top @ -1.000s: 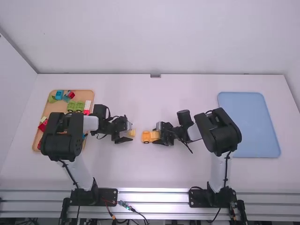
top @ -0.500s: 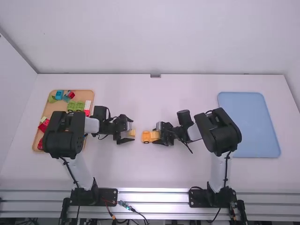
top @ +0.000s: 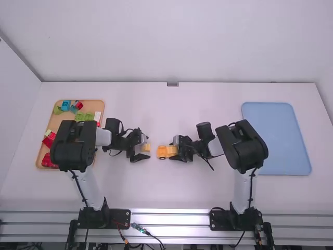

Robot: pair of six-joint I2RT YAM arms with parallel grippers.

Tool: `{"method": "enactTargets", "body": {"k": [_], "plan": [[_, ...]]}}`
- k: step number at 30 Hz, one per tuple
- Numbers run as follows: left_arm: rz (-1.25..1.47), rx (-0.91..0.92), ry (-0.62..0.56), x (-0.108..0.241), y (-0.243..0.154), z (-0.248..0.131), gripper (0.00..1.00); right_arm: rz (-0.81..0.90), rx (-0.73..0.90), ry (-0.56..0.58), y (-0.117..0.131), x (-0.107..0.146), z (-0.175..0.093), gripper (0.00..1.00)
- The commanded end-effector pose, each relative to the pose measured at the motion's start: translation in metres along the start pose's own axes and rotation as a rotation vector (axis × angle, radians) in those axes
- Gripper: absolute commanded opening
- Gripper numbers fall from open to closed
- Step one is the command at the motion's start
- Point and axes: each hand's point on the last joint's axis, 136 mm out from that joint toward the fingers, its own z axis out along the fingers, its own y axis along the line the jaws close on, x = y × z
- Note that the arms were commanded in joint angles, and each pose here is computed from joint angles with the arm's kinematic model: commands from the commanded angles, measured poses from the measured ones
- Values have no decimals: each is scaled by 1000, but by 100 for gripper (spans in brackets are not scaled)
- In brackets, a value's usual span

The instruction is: Assemble lego blocks to make yellow taxi

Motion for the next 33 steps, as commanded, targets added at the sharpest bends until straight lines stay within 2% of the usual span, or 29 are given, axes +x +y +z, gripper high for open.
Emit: {"method": "enactTargets", "body": {"k": [1, 3, 7, 12, 15, 21, 31, 33], "plan": [[55, 19, -23, -7, 2, 2, 99, 19, -9, 4, 2, 5, 2, 58], [46, 23, 8, -3, 1, 1, 100, 18, -9, 4, 2, 5, 2, 58], [78, 49, 25, 0, -5, 1, 85, 18, -9, 4, 2, 5, 2, 58], [94, 52, 23, 0, -6, 1, 79, 18, -9, 4, 1, 5, 2, 58], [99, 50, 5, -2, -6, 0, 69, 19, -9, 4, 1, 5, 2, 58], [109, 46, -14, -6, -4, 1, 63, 19, -5, 10, 1, 6, 2, 58], [103, 50, -15, -7, -5, 0, 64, 19, -2, 13, 0, 7, 2, 58], [94, 55, -12, -9, -3, -1, 62, 20, -2, 13, 0, 7, 2, 58]]}}
